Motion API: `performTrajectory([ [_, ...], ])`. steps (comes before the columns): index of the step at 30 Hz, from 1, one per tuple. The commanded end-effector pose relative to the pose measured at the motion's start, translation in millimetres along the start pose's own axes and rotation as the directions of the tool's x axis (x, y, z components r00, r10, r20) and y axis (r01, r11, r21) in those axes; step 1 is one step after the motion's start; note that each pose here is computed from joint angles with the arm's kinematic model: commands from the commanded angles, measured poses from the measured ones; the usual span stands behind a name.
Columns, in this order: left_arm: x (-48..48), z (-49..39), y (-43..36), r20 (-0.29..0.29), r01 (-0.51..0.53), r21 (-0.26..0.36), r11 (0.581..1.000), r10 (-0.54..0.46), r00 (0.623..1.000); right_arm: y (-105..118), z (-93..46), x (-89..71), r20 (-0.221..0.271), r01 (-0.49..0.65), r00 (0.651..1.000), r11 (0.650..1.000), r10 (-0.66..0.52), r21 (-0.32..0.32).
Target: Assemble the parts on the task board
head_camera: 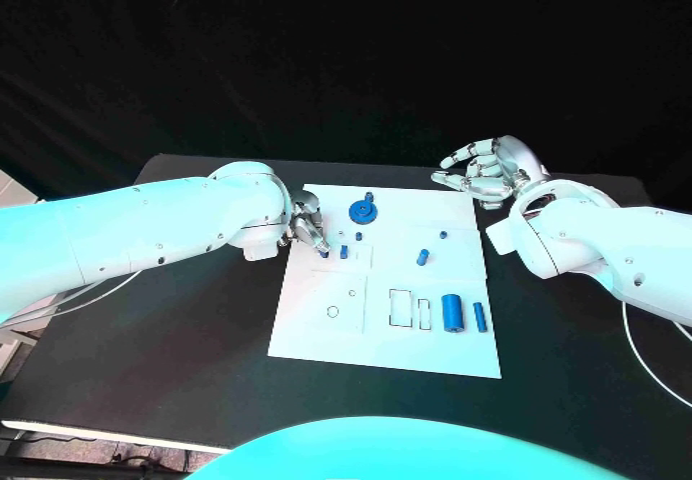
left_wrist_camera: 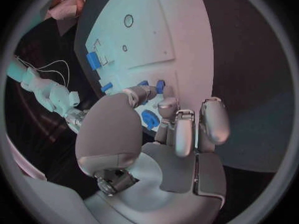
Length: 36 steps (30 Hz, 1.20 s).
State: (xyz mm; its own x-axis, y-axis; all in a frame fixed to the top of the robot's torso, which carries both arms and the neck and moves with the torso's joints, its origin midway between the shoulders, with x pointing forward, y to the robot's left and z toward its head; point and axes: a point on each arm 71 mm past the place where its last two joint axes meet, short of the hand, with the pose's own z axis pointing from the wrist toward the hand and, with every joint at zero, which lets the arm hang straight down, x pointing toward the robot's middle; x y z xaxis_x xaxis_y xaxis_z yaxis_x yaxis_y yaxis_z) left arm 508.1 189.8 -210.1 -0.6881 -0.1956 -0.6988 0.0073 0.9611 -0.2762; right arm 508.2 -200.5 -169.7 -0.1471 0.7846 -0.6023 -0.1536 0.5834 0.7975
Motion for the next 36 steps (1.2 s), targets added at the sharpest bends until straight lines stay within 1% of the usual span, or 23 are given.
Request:
performTrajectory([
  [1, 5.9, 3.2, -1.0, -0.030, -0.016, 0.000, 1.000, 0.016, 0.999, 1.2, -0.2, 1.3, -0.010, 0.009, 1.000, 1.000, -0.009, -0.014],
  [13, 8.1, 9.3, -6.7, -0.068, -0.031, -0.006, 1.000, 0.030, 0.997, 1.0, 0.3, 2.6, -0.013, 0.009, 1.000, 1.000, -0.009, -0.013],
  [19, 9.2, 11.0, -6.9, -0.083, -0.042, -0.013, 0.999, 0.041, 0.996, 0.9, 0.2, 2.9, -0.014, 0.008, 1.000, 1.000, -0.009, -0.013],
  [26, 8.1, 10.8, -2.7, -0.067, -0.022, -0.023, 0.999, 0.020, 0.998, 0.2, -0.1, 2.6, -0.013, 0.008, 1.000, 1.000, -0.008, -0.011],
  [36, 2.6, 8.9, 8.5, -0.018, 0.040, -0.039, 0.998, -0.041, 0.999, -0.8, -0.4, 2.8, -0.013, 0.007, 1.000, 1.000, -0.007, -0.009],
])
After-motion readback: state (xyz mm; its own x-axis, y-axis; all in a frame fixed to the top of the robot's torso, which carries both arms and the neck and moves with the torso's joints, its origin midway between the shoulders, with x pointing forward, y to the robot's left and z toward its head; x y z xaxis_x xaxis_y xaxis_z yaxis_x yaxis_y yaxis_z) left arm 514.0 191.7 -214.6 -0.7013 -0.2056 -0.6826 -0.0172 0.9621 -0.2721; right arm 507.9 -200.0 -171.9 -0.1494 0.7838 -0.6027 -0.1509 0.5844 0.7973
